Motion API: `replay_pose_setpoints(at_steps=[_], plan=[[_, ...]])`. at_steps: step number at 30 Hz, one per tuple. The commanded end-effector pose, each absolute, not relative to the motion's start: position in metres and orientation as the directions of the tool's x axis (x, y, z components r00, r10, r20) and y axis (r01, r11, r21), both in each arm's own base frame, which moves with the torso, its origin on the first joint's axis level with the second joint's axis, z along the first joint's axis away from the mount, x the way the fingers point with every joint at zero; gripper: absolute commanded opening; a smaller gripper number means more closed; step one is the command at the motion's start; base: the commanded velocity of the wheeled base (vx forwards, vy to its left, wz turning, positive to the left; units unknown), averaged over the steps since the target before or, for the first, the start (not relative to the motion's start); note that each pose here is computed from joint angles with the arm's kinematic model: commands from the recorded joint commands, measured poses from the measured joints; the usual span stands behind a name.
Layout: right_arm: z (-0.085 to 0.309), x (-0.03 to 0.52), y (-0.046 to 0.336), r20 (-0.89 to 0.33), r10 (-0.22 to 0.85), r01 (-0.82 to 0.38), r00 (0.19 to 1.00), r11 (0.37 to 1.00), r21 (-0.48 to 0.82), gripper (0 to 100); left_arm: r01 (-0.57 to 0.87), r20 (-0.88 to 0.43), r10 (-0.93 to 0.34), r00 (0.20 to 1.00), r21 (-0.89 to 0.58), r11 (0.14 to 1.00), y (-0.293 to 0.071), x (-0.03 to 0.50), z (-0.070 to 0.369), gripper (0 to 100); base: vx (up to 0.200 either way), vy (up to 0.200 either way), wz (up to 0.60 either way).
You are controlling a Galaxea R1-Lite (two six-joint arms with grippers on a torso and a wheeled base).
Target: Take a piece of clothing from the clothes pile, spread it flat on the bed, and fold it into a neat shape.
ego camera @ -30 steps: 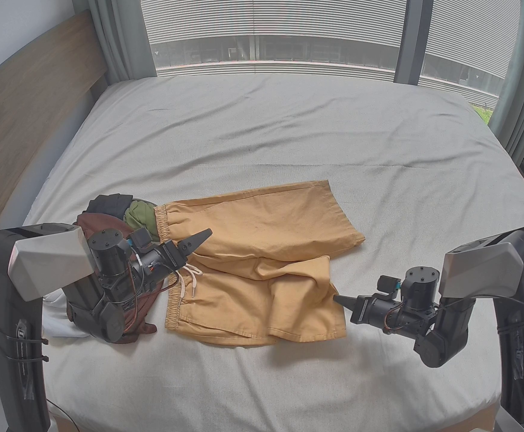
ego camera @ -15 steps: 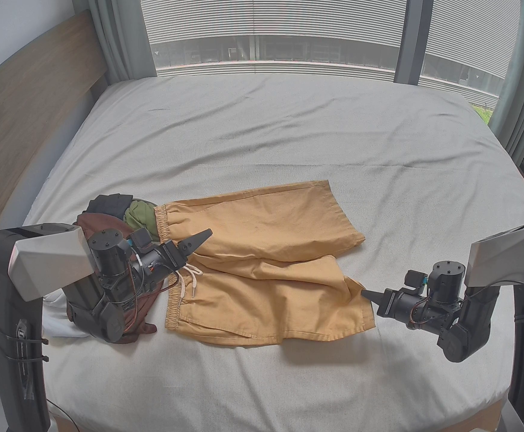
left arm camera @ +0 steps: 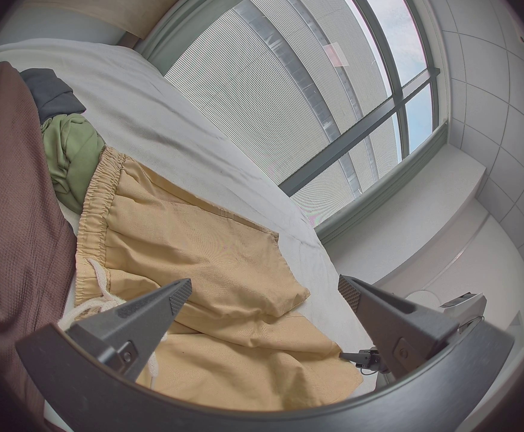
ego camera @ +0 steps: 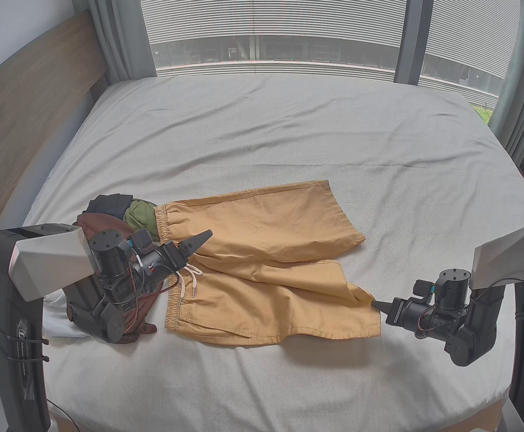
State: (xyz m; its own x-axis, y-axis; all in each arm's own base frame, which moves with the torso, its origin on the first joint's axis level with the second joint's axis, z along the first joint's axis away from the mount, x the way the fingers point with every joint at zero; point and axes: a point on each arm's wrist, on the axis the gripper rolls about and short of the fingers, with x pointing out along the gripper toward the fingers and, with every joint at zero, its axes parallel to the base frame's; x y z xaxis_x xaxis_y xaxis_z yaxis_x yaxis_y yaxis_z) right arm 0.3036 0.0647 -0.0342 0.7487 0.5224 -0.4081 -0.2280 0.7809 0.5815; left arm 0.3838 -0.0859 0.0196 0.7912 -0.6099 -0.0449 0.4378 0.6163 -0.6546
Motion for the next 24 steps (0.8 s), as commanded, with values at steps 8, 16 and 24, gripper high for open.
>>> replay_pose_setpoints(at_steps=[8, 16, 24], plan=[[-0.05, 0.295, 0.053, -0.472, 0.49, -0.155, 0.733, 0.796, 0.585, 0, 0.434, -0.052, -0.61, 0.791, -0.656, 0.618, -0.086, 0.384, 0.016, 100, 0.0, 0.0, 0.0], [-0.053, 0.293, 0.053, -0.484, 0.49, -0.147, 0.725, 0.797, 0.585, 0, 0.433, -0.054, -0.61, 0.791, -0.656, 0.618, -0.086, 0.384, 0.016, 100, 0.0, 0.0, 0.0], [-0.056, 0.292, 0.052, -0.493, 0.487, -0.138, 0.721, 0.798, 0.586, 0, 0.433, -0.054, -0.61, 0.791, -0.656, 0.618, -0.086, 0.384, 0.016, 100, 0.0, 0.0, 0.0]])
